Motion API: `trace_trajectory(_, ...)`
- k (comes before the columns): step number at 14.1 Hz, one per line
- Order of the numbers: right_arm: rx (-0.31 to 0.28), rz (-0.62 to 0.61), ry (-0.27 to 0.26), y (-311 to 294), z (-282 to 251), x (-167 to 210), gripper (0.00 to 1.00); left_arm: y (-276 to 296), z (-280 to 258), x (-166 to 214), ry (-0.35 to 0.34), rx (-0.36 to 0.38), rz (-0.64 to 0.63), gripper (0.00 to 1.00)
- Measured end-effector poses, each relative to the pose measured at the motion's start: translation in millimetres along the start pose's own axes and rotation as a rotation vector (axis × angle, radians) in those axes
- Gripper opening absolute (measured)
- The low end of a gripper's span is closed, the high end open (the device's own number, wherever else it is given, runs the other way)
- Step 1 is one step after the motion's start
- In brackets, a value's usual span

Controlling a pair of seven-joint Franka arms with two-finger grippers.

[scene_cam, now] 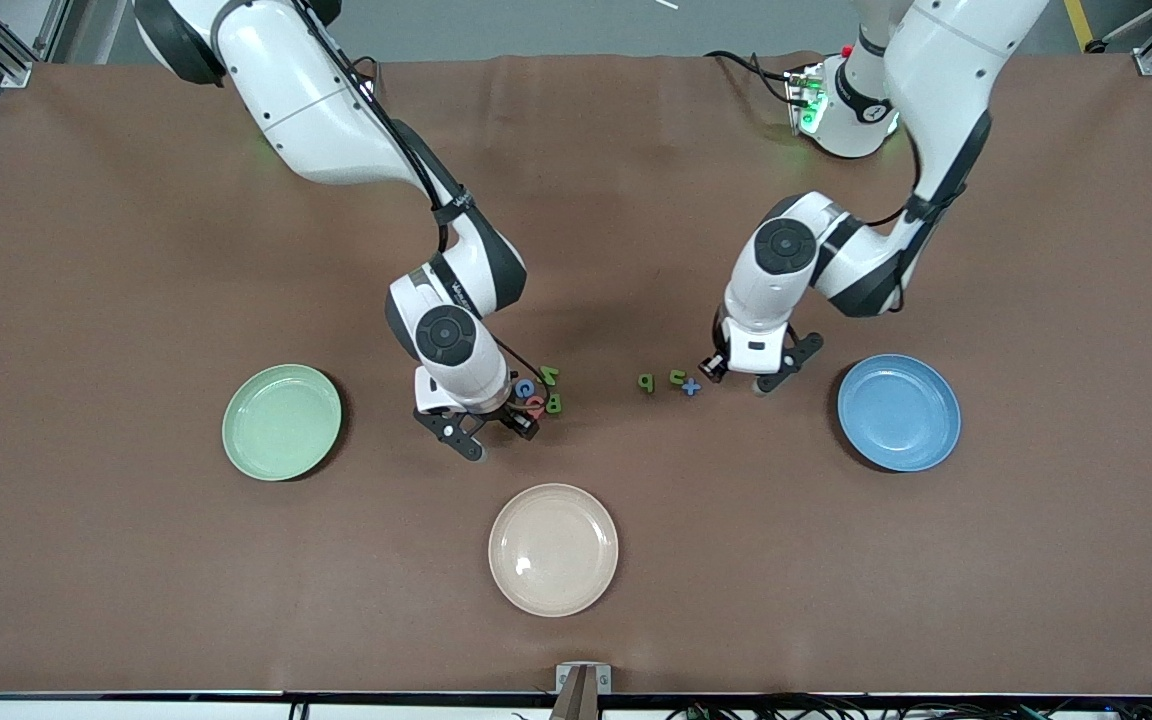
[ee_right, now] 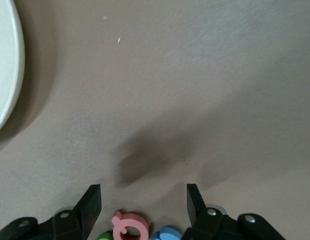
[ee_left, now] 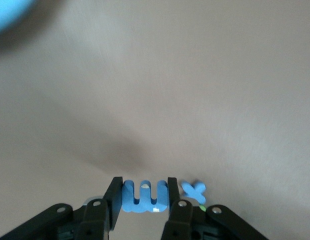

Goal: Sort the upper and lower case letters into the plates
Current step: 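Carry the m toward the blue plate while the right gripper grasps pink letter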

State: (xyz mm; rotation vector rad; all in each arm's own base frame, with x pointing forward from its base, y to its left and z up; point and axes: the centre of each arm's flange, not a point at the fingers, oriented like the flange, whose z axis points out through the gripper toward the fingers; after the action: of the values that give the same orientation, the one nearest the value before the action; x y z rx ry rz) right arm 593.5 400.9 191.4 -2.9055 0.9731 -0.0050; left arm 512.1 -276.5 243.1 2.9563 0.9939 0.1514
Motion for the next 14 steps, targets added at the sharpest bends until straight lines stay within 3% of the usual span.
trace_trajectory(5,-0.003,-0.010,-0.001,-8.0,11.7,-9.6,0.74,-62.7,-41.6,85.9,0.063,0.050,0.264,0.40)
trace_trajectory(10,-0.016,-0.022,0.006,-13.9,13.2,-28.9,0.72,-163.5,-13.2,148.1,-0.023,0.124,0.522,0.40)
trace_trajectory(14,-0.028,-0.035,0.004,-14.9,14.5,-36.8,0.69,-212.4,14.7,172.5,-0.105,0.126,0.684,0.40)
